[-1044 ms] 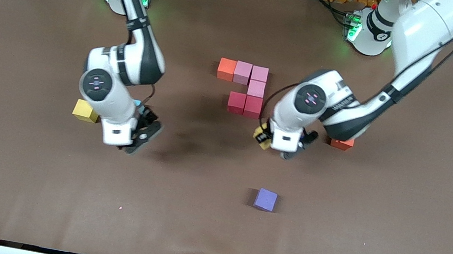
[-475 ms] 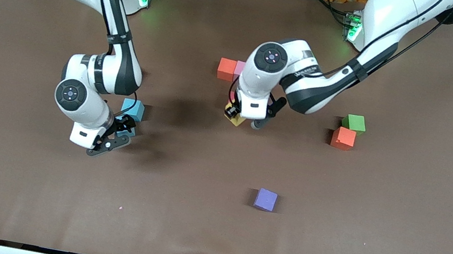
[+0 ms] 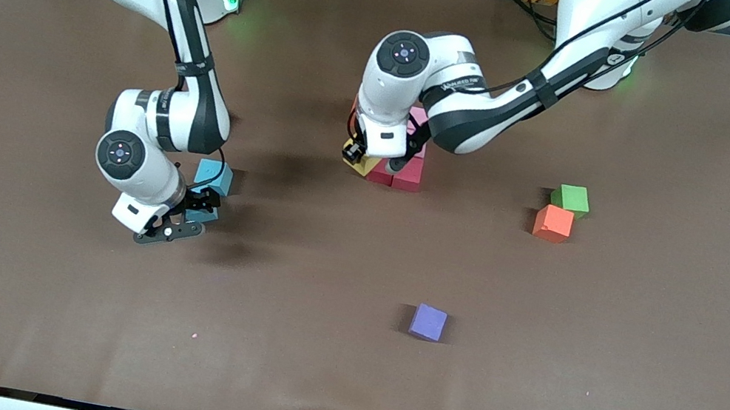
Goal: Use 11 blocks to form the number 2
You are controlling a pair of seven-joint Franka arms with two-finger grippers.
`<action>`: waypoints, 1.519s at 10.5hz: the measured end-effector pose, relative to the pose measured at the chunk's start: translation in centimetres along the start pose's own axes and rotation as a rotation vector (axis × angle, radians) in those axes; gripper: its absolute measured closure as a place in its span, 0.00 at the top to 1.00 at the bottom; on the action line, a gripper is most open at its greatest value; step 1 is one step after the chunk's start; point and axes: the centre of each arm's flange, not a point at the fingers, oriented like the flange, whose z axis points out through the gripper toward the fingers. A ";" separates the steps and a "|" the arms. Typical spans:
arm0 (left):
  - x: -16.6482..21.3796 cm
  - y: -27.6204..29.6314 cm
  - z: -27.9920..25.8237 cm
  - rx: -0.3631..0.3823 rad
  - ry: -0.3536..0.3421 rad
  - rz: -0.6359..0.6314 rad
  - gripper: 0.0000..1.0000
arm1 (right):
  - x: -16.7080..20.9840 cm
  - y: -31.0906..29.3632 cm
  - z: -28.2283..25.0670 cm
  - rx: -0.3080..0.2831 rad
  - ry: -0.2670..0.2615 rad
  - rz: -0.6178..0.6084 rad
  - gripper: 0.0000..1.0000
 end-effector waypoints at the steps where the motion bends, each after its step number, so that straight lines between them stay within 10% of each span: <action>1: -0.8 -0.3 0.1 0.001 -0.001 -0.021 0.56 | -0.2 -0.4 0.7 -0.005 0.007 -0.005 1.00; 8: -3.3 -2.1 6.5 0.045 0.101 -0.220 0.56 | -1.4 -3.0 3.2 -0.001 -0.015 -0.065 1.00; 16: -2.2 1.1 6.1 0.037 -0.033 -0.391 0.56 | -2.1 -1.4 2.5 0.012 -0.009 -0.120 1.00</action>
